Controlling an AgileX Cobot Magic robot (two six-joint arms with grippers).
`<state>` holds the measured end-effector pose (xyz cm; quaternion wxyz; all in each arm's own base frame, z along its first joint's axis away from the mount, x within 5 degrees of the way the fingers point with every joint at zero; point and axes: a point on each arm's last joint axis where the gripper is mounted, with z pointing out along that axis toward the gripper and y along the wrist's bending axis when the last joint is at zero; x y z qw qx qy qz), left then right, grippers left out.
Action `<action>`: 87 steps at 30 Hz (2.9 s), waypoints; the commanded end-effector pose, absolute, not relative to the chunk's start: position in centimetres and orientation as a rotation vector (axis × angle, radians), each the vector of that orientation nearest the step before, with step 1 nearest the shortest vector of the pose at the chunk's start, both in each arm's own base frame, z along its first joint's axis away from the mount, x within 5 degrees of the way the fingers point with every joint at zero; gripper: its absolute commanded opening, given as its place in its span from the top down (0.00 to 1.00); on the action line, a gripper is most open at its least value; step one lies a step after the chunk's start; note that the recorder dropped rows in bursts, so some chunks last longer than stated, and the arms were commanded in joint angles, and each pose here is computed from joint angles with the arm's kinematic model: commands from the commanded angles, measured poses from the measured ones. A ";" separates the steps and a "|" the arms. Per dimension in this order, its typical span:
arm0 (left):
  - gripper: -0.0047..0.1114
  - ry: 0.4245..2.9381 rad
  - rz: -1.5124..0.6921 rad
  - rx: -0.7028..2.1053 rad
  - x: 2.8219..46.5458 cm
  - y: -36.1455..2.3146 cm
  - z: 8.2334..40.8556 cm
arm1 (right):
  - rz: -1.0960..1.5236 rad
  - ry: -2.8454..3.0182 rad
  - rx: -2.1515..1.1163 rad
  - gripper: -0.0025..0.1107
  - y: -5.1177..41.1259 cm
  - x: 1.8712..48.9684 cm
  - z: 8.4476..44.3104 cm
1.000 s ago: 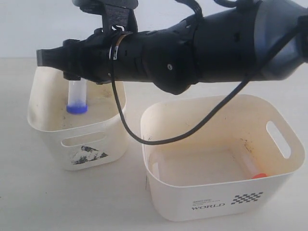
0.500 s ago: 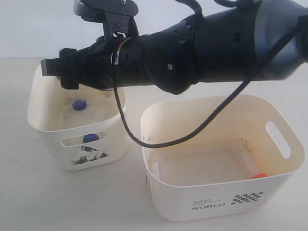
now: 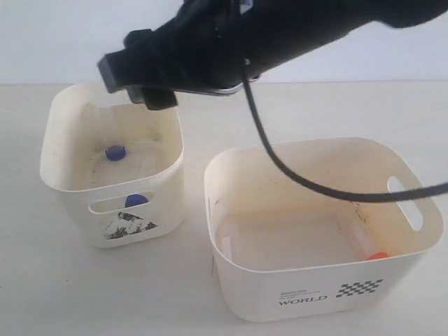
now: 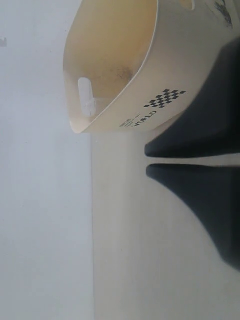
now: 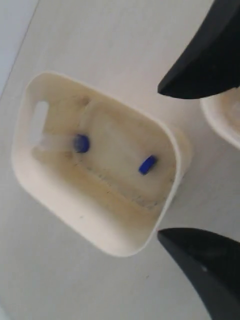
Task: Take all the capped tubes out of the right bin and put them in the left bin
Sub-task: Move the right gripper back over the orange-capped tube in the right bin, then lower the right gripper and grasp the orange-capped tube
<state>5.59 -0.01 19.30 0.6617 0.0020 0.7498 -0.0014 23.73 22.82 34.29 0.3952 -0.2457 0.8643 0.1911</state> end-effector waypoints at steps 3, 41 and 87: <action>0.92 1.686 -0.016 -0.008 5.6 0.0 19.5 | 0.097 2.425 -0.684 0.38 19.1 22.3 33.8; 0.92 1.686 -0.016 -0.008 5.6 0.0 19.5 | 0.766 2.727 -0.399 0.38 13.3 24.8 28.4; 0.92 1.686 -0.016 -0.008 5.6 0.0 19.5 | 0.788 2.861 -0.195 0.31 16.8 28.4 13.0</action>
